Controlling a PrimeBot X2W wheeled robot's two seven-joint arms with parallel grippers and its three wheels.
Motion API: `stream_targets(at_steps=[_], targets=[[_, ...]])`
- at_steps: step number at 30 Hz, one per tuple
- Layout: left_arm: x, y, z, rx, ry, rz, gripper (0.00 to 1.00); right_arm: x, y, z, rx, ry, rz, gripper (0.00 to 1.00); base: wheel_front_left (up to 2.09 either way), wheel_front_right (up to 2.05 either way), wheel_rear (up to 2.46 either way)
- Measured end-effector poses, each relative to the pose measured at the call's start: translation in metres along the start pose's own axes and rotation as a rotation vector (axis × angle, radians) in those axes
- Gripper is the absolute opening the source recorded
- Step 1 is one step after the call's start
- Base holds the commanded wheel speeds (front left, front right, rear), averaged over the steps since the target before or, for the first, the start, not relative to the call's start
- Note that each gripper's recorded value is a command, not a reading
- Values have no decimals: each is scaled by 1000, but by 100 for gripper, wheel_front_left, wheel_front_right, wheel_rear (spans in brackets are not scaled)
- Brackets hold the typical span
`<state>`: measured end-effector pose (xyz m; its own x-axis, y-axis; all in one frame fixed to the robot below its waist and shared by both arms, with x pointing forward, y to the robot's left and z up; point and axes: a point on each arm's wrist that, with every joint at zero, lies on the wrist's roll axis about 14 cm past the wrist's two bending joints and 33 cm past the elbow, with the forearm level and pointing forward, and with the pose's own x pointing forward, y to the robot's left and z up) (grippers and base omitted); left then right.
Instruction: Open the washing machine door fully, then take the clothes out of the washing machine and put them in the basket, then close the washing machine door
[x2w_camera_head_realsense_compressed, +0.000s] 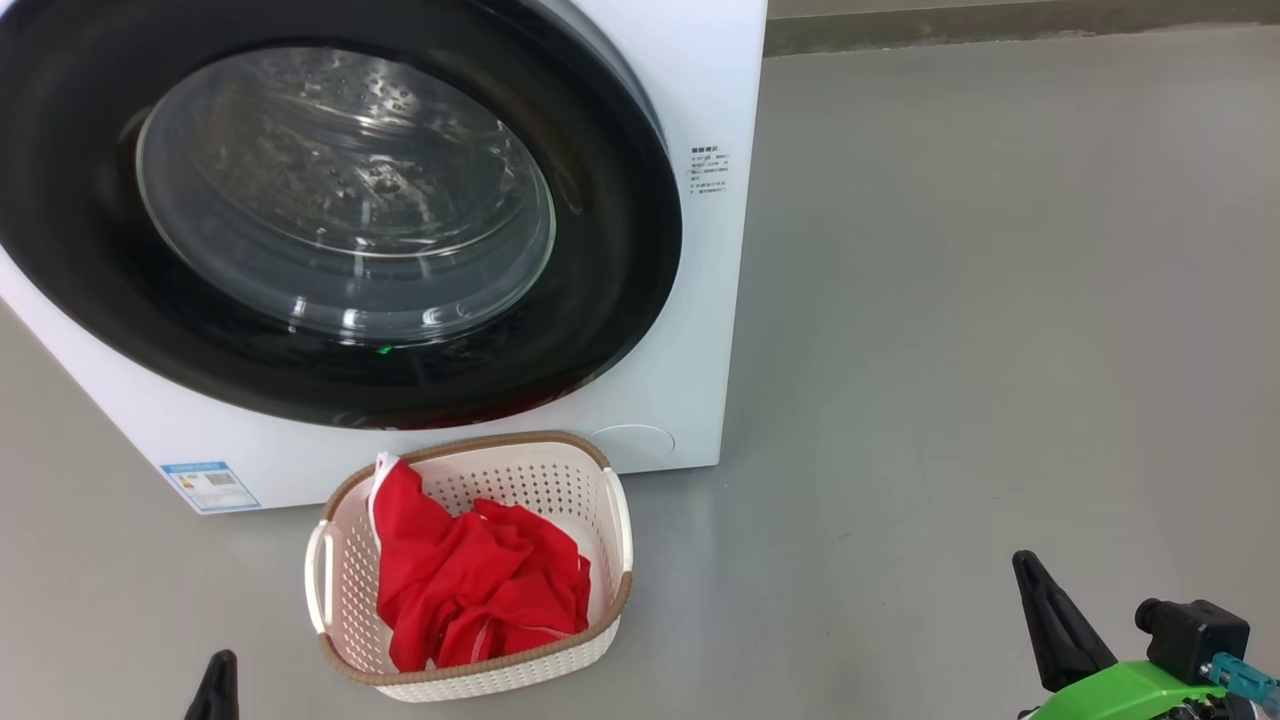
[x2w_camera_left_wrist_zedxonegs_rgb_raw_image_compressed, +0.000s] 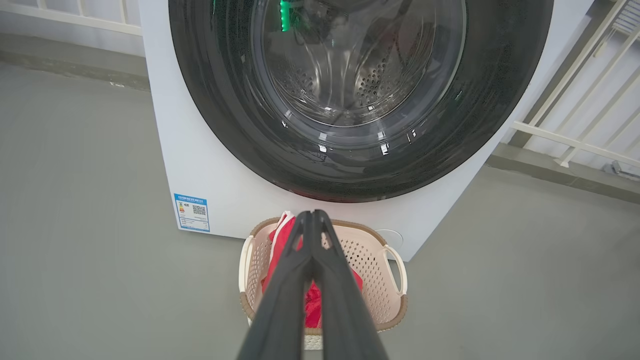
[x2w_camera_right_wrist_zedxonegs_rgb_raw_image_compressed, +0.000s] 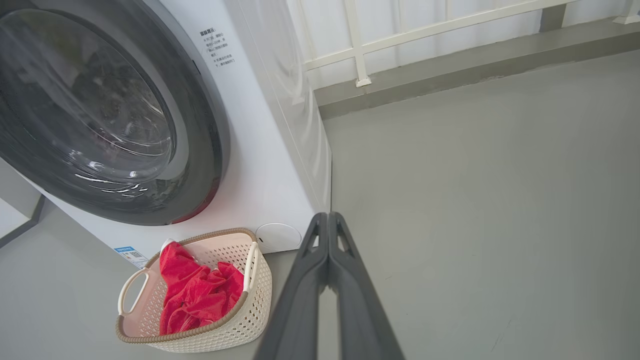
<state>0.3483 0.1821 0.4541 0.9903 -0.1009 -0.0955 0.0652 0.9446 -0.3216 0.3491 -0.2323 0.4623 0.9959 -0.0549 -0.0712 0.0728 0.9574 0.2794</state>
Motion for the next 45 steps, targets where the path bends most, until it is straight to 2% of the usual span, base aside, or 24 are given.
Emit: stream_targets(at_steps=[45], targets=[[5,10,2,-449,2,96,0,8,2,-2,467,26,-65,0,0,0,0]])
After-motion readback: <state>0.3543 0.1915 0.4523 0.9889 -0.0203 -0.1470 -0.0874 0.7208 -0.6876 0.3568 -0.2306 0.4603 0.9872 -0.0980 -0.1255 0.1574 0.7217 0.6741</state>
